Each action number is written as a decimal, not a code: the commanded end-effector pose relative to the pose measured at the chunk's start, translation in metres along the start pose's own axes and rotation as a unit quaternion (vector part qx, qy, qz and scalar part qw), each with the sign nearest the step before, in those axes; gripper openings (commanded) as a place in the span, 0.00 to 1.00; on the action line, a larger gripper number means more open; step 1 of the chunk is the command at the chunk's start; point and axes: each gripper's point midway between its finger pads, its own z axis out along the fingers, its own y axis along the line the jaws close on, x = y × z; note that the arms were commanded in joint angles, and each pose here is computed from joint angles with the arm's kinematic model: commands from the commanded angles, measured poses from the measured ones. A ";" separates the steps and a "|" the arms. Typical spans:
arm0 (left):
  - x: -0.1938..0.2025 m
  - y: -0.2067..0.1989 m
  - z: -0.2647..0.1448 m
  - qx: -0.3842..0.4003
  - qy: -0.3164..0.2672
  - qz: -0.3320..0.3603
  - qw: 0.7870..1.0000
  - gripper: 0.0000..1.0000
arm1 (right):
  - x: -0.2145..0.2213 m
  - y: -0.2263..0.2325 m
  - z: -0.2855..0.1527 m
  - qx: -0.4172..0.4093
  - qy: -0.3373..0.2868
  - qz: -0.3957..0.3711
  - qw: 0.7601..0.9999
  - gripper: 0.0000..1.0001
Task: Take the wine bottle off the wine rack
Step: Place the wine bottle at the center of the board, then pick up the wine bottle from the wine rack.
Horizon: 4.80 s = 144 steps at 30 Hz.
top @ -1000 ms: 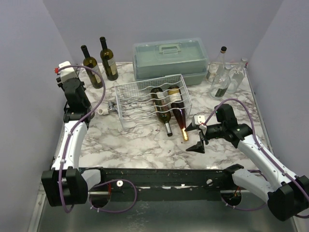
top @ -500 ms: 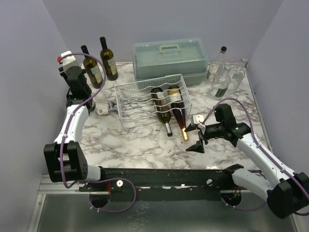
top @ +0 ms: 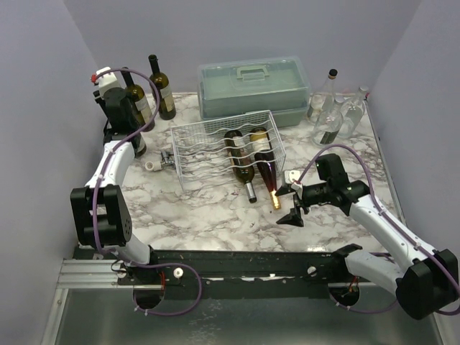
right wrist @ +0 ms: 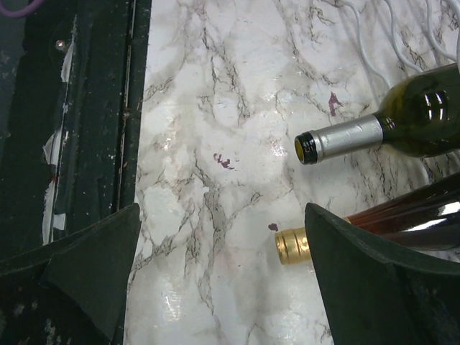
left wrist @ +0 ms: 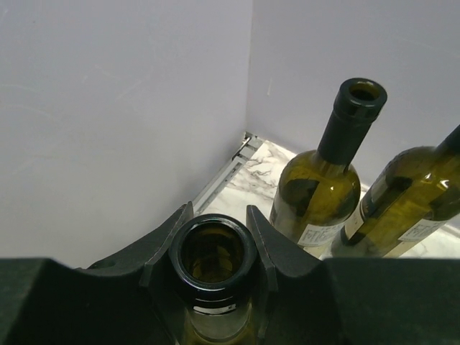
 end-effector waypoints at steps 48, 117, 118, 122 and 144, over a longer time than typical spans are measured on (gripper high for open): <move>-0.043 -0.011 -0.002 0.032 -0.062 -0.054 0.996 0.99 | 0.008 -0.007 -0.003 0.017 0.021 0.000 1.000 0.99; 0.090 -0.147 -0.446 0.482 0.307 -0.117 0.812 0.99 | 0.016 -0.035 -0.016 0.097 0.042 0.023 0.994 0.99; 0.093 -0.149 -0.447 0.478 0.307 -0.124 0.814 0.99 | 0.018 -0.036 -0.016 0.097 0.043 0.025 0.994 0.99; 0.110 -0.156 -0.452 0.470 0.318 -0.153 0.809 0.99 | 0.019 -0.038 -0.017 0.105 0.047 0.026 0.993 0.99; 0.216 -0.228 -0.452 0.279 0.360 -0.087 0.886 0.85 | 0.033 -0.050 -0.029 0.142 0.056 0.038 0.988 0.99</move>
